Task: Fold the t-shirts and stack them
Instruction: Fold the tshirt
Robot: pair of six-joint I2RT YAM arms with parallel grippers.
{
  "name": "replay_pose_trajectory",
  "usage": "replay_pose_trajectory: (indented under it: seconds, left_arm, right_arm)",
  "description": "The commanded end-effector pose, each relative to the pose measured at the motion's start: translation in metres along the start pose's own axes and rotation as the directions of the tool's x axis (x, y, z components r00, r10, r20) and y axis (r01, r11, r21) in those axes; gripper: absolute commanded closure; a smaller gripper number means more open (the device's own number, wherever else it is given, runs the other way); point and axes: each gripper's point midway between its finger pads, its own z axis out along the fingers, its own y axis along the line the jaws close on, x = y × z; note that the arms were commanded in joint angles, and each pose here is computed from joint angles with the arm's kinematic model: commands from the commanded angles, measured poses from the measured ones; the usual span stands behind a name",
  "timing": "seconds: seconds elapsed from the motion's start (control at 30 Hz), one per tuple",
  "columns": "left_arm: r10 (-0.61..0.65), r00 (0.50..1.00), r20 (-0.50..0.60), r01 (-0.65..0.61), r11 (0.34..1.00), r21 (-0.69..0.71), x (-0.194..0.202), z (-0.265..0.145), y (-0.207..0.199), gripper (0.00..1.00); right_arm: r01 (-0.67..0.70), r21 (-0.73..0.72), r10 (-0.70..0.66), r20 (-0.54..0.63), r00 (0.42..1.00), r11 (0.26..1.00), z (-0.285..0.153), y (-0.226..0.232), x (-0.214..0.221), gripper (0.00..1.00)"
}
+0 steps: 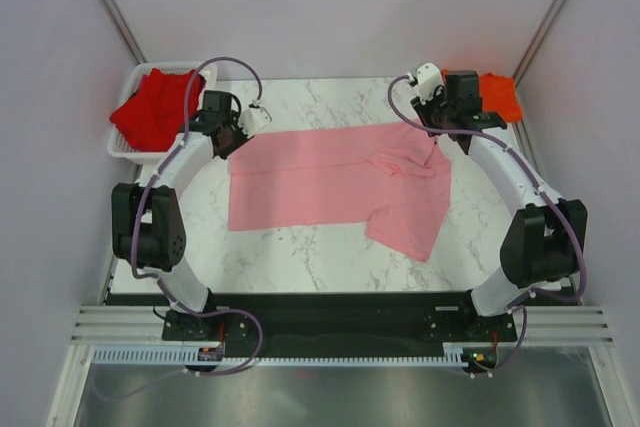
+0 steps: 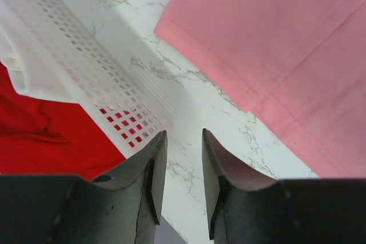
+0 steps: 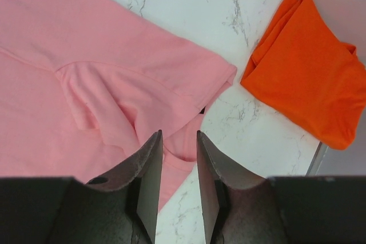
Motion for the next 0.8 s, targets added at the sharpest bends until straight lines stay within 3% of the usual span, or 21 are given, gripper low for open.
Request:
replay_pose_trajectory:
  seconds: [0.0,0.07,0.4,0.77]
  left_arm:
    - [-0.065,0.996,0.061,0.065,0.998,-0.009,-0.022,-0.001,0.013,0.61]
    - [-0.086,0.995,0.049,0.086,0.996,0.009,-0.025,0.007,0.013,0.62]
    - [-0.215,0.968,-0.130,0.235,0.956,0.175,-0.019,0.077,-0.017,0.82]
    - [-0.247,0.939,-0.238,0.283,0.950,0.132,-0.003,0.121,-0.019,0.86]
  right_arm:
    - [-0.031,0.013,0.031,0.034,0.999,0.999,0.021,-0.013,-0.018,0.63]
    - [-0.063,0.009,0.063,0.022,0.998,0.998,0.035,-0.018,-0.016,0.64]
    - [-0.063,-0.007,0.063,-0.073,0.995,0.998,0.118,-0.030,0.010,0.66]
    - [-0.047,0.026,0.051,-0.195,0.980,0.999,0.160,-0.034,0.059,0.68]
